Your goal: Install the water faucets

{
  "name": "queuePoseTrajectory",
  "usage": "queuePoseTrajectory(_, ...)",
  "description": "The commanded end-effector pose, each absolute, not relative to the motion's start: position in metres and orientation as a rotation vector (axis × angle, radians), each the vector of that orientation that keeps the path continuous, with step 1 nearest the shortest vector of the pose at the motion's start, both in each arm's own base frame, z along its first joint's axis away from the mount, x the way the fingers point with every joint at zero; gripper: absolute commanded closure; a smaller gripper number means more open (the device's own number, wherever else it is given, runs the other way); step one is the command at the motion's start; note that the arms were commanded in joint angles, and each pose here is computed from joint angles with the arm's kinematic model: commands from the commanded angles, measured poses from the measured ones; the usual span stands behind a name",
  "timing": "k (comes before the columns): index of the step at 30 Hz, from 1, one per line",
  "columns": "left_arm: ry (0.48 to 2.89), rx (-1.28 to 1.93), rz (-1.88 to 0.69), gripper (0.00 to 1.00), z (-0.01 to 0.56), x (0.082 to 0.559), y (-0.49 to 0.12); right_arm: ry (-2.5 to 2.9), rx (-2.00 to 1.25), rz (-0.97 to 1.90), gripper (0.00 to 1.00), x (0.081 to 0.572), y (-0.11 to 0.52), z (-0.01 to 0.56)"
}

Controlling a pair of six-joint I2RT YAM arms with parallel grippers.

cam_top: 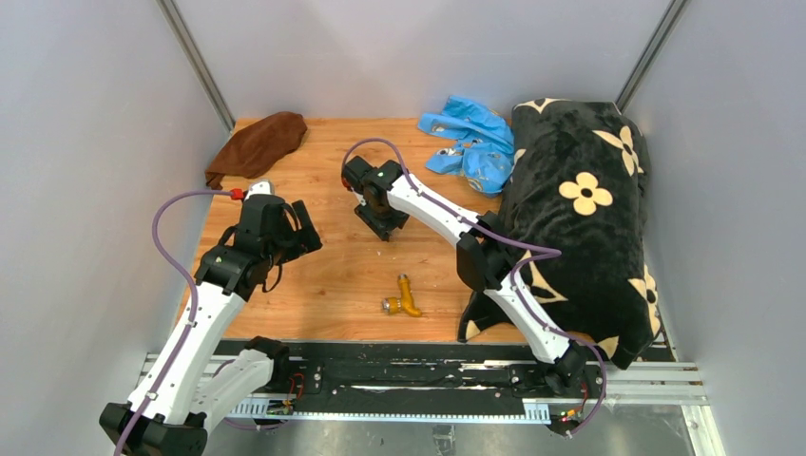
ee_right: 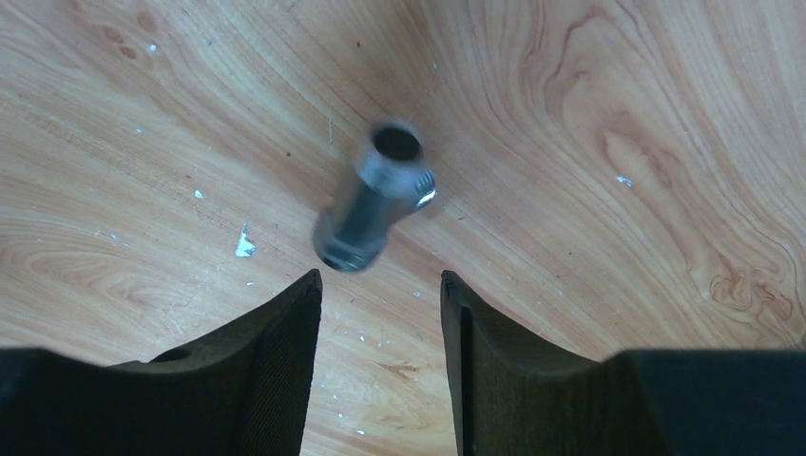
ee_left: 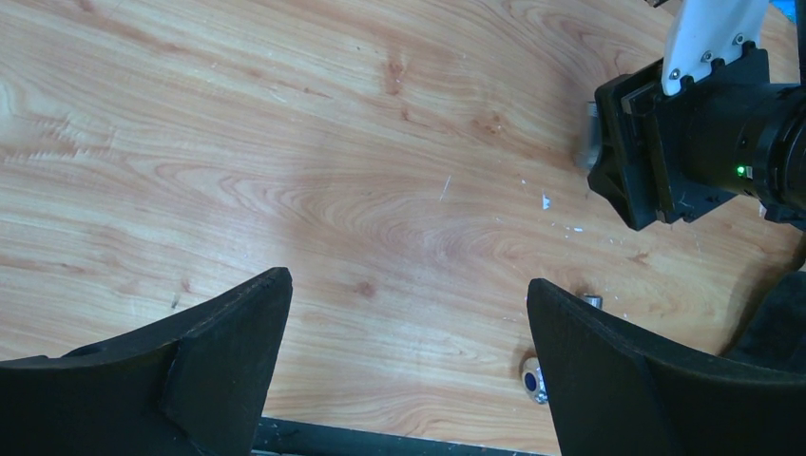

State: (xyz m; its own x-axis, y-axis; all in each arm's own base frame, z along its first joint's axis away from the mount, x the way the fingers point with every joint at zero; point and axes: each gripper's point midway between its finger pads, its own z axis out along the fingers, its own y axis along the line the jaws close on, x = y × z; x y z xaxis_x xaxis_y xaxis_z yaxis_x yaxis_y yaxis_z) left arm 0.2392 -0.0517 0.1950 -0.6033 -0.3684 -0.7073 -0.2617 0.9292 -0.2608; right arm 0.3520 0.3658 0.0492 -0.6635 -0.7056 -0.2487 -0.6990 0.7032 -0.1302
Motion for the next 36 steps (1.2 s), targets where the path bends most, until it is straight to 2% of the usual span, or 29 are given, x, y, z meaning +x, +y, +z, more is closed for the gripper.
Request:
queuePoseTrajectory(1,2.242,-0.442,-0.18,0.02,0.196,0.241,-0.052,2.566,-1.117,0.013,0.49,0.353,0.377,0.073)
queuePoseTrajectory(11,2.241,-0.391,-0.217,0.02,0.197,0.246,-0.06,2.468,-1.06,0.208,0.47,0.344,0.381,0.136)
queuePoseTrajectory(16,2.358,-0.344,-0.304,0.0,0.171,0.258,-0.085,2.417,-0.951,0.331,0.47,0.334,0.364,0.151)
queuePoseTrajectory(21,2.384,-0.46,-0.338,0.01,0.162,0.275,-0.09,2.47,-0.594,0.509,0.51,0.33,0.367,0.136)
queuePoseTrajectory(24,2.378,-0.559,-0.36,0.01,0.165,0.28,-0.079,2.565,-0.354,0.49,0.56,0.332,0.374,0.109)
queuePoseTrajectory(29,2.336,-0.645,-0.382,0.01,0.177,0.276,-0.062,2.662,-0.312,0.336,0.54,0.34,0.385,0.073)
queuePoseTrajectory(36,2.303,-0.646,-0.376,0.02,0.185,0.27,-0.053,2.685,-0.28,0.275,0.54,0.349,0.395,0.048)
